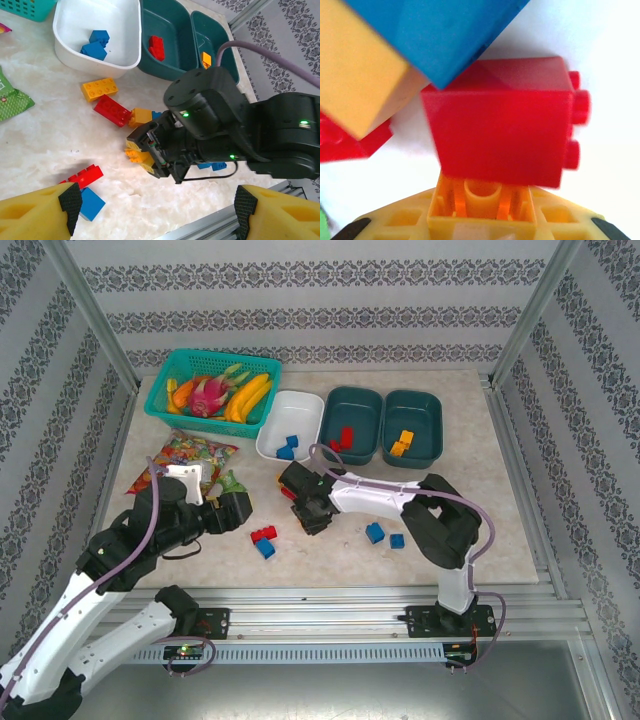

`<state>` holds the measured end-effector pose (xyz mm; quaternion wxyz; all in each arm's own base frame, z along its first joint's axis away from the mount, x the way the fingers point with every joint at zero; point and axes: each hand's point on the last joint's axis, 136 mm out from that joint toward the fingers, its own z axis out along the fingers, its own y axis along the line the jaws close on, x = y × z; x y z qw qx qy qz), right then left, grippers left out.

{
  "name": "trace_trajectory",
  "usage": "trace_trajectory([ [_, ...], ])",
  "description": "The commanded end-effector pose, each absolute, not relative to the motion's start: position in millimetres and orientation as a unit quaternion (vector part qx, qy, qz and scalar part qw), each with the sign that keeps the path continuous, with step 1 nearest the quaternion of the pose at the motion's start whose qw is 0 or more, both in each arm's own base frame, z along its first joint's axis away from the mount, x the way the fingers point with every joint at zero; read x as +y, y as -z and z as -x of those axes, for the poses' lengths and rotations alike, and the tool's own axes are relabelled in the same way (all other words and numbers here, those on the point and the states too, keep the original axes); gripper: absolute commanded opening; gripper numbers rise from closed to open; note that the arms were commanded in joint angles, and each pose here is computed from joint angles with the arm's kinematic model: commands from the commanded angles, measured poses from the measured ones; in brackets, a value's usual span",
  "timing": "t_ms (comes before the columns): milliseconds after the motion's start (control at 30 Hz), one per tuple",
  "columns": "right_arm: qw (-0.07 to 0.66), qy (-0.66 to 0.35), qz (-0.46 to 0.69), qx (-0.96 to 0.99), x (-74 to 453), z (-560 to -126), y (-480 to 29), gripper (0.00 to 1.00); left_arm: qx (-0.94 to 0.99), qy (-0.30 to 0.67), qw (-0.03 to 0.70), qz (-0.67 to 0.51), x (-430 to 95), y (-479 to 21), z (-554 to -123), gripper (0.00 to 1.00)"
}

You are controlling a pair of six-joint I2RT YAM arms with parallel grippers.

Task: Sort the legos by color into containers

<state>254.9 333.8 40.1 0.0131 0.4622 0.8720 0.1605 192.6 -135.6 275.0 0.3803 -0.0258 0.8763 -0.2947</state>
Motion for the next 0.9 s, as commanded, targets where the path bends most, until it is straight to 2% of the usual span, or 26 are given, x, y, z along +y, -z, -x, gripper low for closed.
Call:
trace_trajectory([
  [0, 0.087, -0.183, -0.392, 0.897, 317.1, -264.1, -108.8, 0.25, 0.866, 0.311, 0.391, 0.006, -148.5, -293.4, -203.2, 0.82],
  [167, 0.196, -0.149, -0.327, 0.912, 247.7, -297.9, -167.5, 0.25, 0.863, 0.328, 0.384, -0.028, -182.0, -307.2, -233.7, 0.83],
  [367, 0.264, -0.055, -0.269, 0.924, 126.4, -357.8, -187.8, 0.24, 0.865, 0.352, 0.352, -0.064, -238.6, -301.2, -282.6, 0.83],
  [633, 0.187, 0.013, -0.232, 0.954, 25.2, -418.1, -141.1, 0.24, 0.859, 0.364, 0.351, -0.085, -299.5, -304.0, -336.1, 0.82],
  [867, 0.113, 0.010, -0.239, 0.964, 5.0, -443.3, -80.8, 0.21, 0.867, 0.355, 0.341, -0.078, -315.2, -290.1, -356.2, 0.82],
])
